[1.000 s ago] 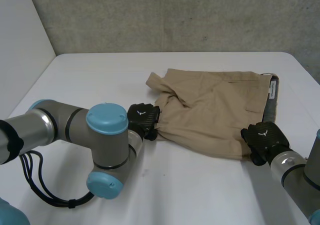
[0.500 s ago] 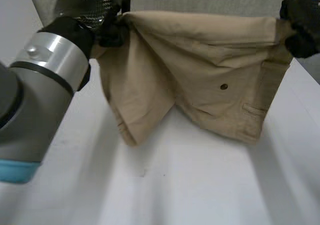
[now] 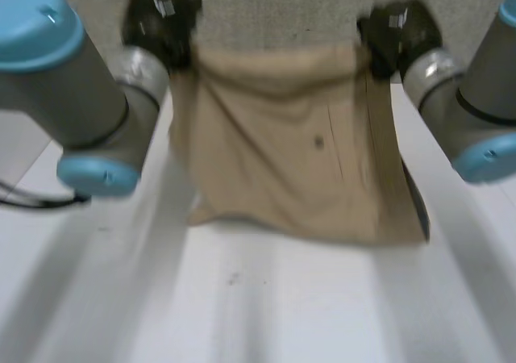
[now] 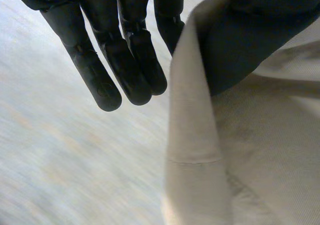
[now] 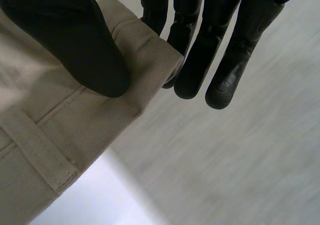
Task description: Fold the shorts.
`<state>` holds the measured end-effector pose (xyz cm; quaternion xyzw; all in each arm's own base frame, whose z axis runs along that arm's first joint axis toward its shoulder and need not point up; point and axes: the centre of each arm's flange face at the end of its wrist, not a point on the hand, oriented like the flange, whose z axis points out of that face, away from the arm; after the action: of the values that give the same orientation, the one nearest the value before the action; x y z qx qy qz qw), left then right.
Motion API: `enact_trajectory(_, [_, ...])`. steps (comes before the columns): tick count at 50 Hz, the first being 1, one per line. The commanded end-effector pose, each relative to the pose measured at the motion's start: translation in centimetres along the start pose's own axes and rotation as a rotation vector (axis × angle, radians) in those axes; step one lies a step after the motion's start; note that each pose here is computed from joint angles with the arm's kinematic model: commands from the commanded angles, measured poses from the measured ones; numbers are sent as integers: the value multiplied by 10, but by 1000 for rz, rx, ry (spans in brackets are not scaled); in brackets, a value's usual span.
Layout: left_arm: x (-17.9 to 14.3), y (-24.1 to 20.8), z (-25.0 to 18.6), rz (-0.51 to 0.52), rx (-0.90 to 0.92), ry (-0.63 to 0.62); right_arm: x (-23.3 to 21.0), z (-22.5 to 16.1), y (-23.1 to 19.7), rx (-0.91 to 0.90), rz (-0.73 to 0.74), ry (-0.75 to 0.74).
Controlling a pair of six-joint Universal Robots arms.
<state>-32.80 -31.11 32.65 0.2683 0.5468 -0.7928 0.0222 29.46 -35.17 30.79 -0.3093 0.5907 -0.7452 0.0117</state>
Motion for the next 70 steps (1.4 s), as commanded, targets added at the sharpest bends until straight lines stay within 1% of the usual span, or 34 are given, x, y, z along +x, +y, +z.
enact_trajectory(1, [-55,-85,35,-37,488,-297,43,27,-93,554,-41,318])
enact_trajectory(2, [-65,-100,31,-45,549,-337,49,23,-103,587,-39,344])
enact_trajectory(4, [-66,-105,24,-45,555,-337,51,19,-110,589,-35,349])
enact_trajectory(7, [-66,-98,10,-38,506,-313,44,14,-107,521,-26,303])
enact_trajectory(8, [-65,-95,6,-37,491,-305,36,10,-103,466,-20,260])
enact_trajectory(11, [-57,-77,-9,-29,398,-262,25,5,-93,377,-15,184])
enact_trajectory(14, [-45,-52,-29,-16,270,-191,9,-3,-75,244,-14,51])
enact_trajectory(15, [-42,-44,-35,-13,230,-172,2,-8,-64,171,-9,-16])
enact_trajectory(16, [-34,-29,-46,-9,147,-136,-1,-11,-58,136,-5,-47])
enact_trajectory(18, [-27,-12,-58,-3,56,-104,-8,-17,-47,68,4,-102])
enact_trajectory(19, [-23,-4,-64,-2,12,-88,-16,-22,-31,-12,16,-164])
enact_trajectory(20, [-13,13,-79,2,-86,-48,-21,-25,-24,-48,24,-193])
enact_trajectory(22, [-4,29,-93,3,-172,-11,-31,-33,-7,-133,37,-245])
enact_trajectory(23, [6,41,-106,1,-239,29,-42,-41,13,-227,41,-293])
enact_trajectory(25, [18,52,-120,-3,-301,76,-51,-49,30,-305,49,-333])
enact_trajectory(26, [23,56,-126,-6,-328,98,-58,-56,44,-372,51,-366])
enact_trajectory(27, [35,68,-137,-10,-386,141,-62,-60,50,-403,52,-383])
enact_trajectory(31, [54,89,-154,7,-479,203,-74,-73,74,-518,55,-437])
enact_trajectory(37, [59,98,-164,26,-546,239,-82,-83,94,-632,63,-468])
enact_trajectory(43, [61,101,-165,23,-558,243,-84,-88,101,-646,102,-436])
enact_trajectory(47, [58,100,-170,22,-562,240,-81,-87,97,-575,173,-374])
enact_trajectory(52, [46,89,-177,-11,-541,209,-69,-102,76,-476,185,-331])
enact_trajectory(57, [30,84,-183,-105,-539,148,-69,-128,68,-381,161,-358])
enact_trajectory(58, [21,85,-185,-158,-546,110,-70,-132,66,-366,151,-366])
enact_trajectory(60, [14,86,-186,-209,-555,77,-73,-146,67,-346,121,-390])
enact_trajectory(63, [7,92,-185,-275,-571,41,-74,-162,76,-363,73,-413])
enact_trajectory(70, [-3,109,-181,-356,-627,5,-82,-184,94,-429,26,-461])
